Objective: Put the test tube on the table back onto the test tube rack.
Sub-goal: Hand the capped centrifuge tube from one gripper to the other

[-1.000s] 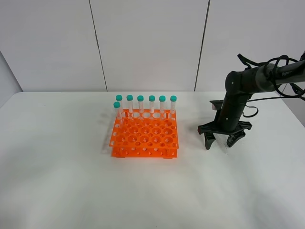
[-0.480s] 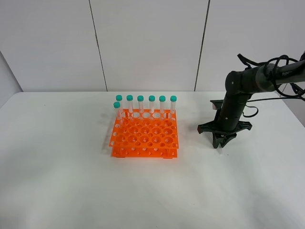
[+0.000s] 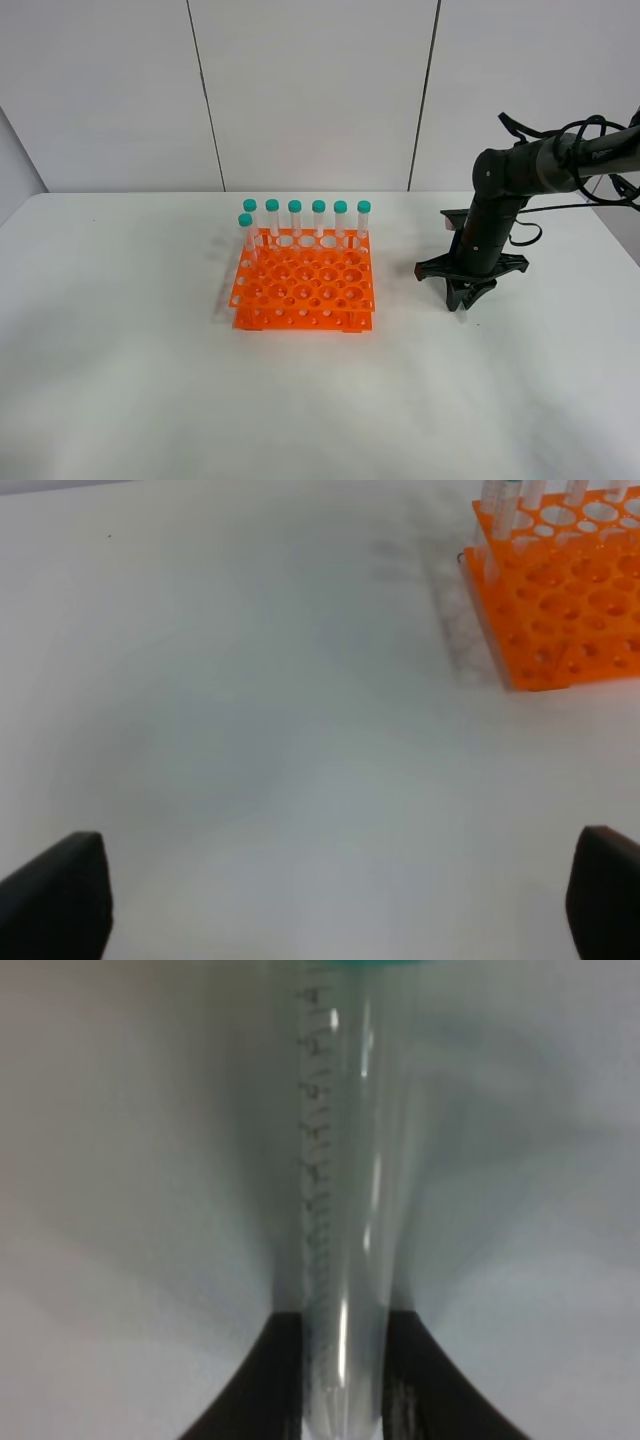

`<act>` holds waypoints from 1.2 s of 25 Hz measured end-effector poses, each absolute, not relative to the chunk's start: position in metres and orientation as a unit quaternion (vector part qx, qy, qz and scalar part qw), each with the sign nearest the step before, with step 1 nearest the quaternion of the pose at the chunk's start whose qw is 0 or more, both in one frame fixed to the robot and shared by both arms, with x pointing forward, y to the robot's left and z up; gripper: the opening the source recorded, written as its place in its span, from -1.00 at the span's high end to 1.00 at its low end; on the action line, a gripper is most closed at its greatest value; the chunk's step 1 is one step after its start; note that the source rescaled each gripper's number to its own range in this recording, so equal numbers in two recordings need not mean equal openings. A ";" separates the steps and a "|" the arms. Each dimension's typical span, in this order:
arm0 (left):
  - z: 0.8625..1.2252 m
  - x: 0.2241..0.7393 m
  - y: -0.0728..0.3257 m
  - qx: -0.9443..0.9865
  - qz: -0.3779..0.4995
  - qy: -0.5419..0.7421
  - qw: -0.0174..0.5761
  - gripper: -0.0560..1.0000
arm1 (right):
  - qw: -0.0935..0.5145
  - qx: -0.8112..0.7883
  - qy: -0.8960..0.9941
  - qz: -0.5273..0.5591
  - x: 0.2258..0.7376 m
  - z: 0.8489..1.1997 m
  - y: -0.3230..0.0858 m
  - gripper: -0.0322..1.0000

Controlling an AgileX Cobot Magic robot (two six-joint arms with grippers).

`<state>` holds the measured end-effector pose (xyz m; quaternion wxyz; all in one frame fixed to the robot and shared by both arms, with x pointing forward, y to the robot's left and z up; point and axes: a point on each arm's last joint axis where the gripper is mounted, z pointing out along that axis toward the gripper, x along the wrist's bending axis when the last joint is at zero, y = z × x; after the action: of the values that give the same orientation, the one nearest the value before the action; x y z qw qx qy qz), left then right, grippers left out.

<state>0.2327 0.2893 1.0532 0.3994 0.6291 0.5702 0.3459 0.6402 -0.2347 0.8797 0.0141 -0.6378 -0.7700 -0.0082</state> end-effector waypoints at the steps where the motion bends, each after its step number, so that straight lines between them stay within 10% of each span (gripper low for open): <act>1: 1.053 0.233 0.289 0.629 0.346 0.570 0.399 -1.00 | 0.014 -0.634 -0.773 -0.007 0.640 0.882 -0.235 0.89; 17: 1.053 0.233 0.289 0.629 0.346 0.570 0.400 -1.00 | -0.081 -0.482 -0.869 -0.081 0.640 1.003 -0.235 0.89; 30: 1.052 0.233 0.289 0.630 0.345 0.571 0.399 -1.00 | -0.127 -0.412 -0.869 -0.242 0.645 1.029 -0.183 0.89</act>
<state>0.2331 0.2893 1.0523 0.3988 0.6297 0.5708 0.3445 0.6451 -0.1834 1.0286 -0.1267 -0.4125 -0.8691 -0.2416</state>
